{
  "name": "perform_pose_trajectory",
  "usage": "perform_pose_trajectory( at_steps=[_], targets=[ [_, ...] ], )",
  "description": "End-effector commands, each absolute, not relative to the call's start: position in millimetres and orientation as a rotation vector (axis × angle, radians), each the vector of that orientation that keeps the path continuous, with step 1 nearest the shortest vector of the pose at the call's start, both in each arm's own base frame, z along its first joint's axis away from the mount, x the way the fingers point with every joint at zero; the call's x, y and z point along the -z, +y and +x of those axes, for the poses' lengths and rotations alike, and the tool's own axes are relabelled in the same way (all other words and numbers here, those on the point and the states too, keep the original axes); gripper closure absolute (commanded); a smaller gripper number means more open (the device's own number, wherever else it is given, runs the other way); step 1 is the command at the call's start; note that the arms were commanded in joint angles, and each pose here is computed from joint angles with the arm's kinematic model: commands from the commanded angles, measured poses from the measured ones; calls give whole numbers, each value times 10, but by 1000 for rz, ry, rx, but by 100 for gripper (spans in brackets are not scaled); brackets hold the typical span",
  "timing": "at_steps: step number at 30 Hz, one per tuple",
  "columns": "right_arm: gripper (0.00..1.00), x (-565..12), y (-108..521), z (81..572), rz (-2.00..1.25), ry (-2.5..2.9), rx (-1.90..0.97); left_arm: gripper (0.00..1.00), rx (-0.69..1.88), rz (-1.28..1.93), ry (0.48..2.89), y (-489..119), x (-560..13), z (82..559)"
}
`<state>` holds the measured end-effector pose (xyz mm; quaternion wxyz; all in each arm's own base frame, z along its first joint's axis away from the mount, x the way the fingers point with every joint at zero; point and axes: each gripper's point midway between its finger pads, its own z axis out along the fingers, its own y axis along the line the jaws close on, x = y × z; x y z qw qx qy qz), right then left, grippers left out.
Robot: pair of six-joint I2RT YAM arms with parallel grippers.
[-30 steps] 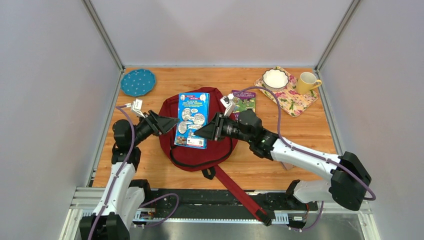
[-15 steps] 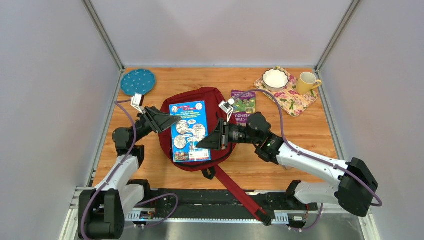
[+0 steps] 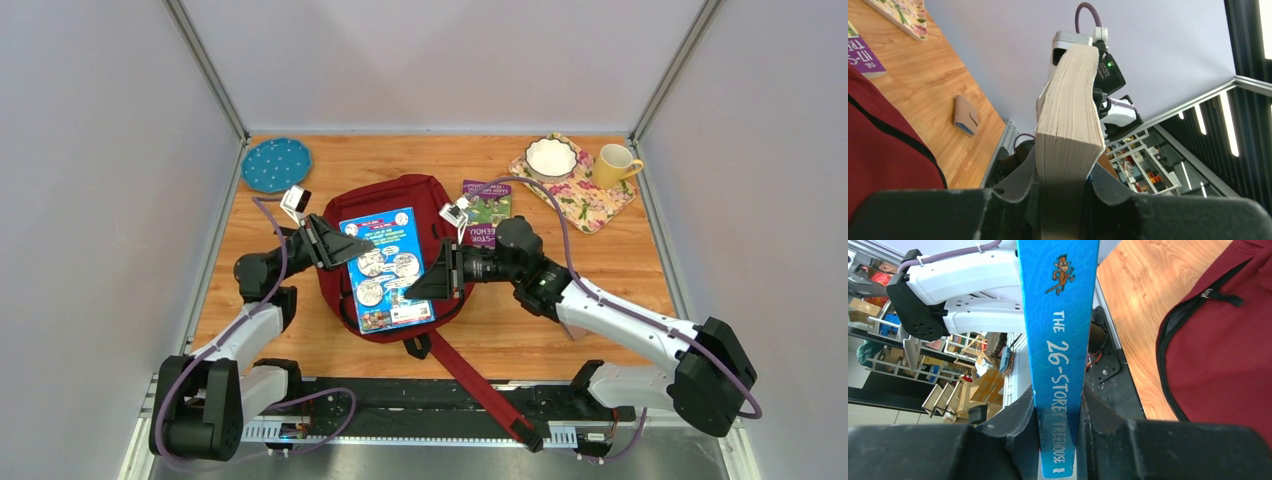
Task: Pack the student bag
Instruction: Pick up the book from the student bag.
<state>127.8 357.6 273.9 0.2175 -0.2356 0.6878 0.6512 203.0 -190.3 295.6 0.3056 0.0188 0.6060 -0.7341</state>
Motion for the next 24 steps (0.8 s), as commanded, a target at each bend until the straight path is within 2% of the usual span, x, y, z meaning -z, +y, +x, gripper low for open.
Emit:
perform_pose_trajectory(
  at_steps=[1, 2, 5, 6, 7, 9, 11, 12, 14, 19, 23, 24],
  targets=[
    [100, -3145, 3512, 1370, -713, 1737, -1756, 91, 1837, 400, 1372, -1910, -3295, 1691],
    [100, -3141, 3506, 1399, -699, 1749, -1738, 100, 1836, 401, 1368, -1909, -3302, 1686],
    [99, -2966, 3458, 1584, -608, 1862, -1594, 100, 1831, 390, 1370, -1908, -3279, 1703],
    [95, -2837, 3403, 1686, -531, 1934, -1509, 100, 1833, 377, 1368, -1905, -3279, 1716],
    [88, -2757, 3361, 1739, -483, 1975, -1461, 100, 1831, 373, 1366, -1906, -3274, 1727],
    [64, -2631, 3258, 1815, -391, 2013, -1386, 100, 1828, 349, 1370, -1901, -3267, 1760],
    [49, -2590, 3204, 1818, -346, 2022, -1374, 100, 1808, 331, 1396, -1906, -3225, 1797],
    [36, -2529, 3141, 1814, -321, 2033, -1348, 100, 1790, 324, 1402, -1903, -3214, 1817],
    [29, -2468, 3074, 1810, -287, 2052, -1322, 100, 1725, 299, 1433, -1898, -3145, 1888],
    [25, -2201, 2694, 1858, -53, 2100, -1175, 100, 1492, 186, 1428, -1784, -3091, 2158],
    [24, -2091, 2460, 1821, 130, 2068, -1178, 100, 1346, 45, 1376, -1597, -3127, 2249],
    [24, -2218, 2434, 1801, 164, 2005, -1236, 100, 1311, -23, 1333, -1509, -3167, 2305]
  ],
)
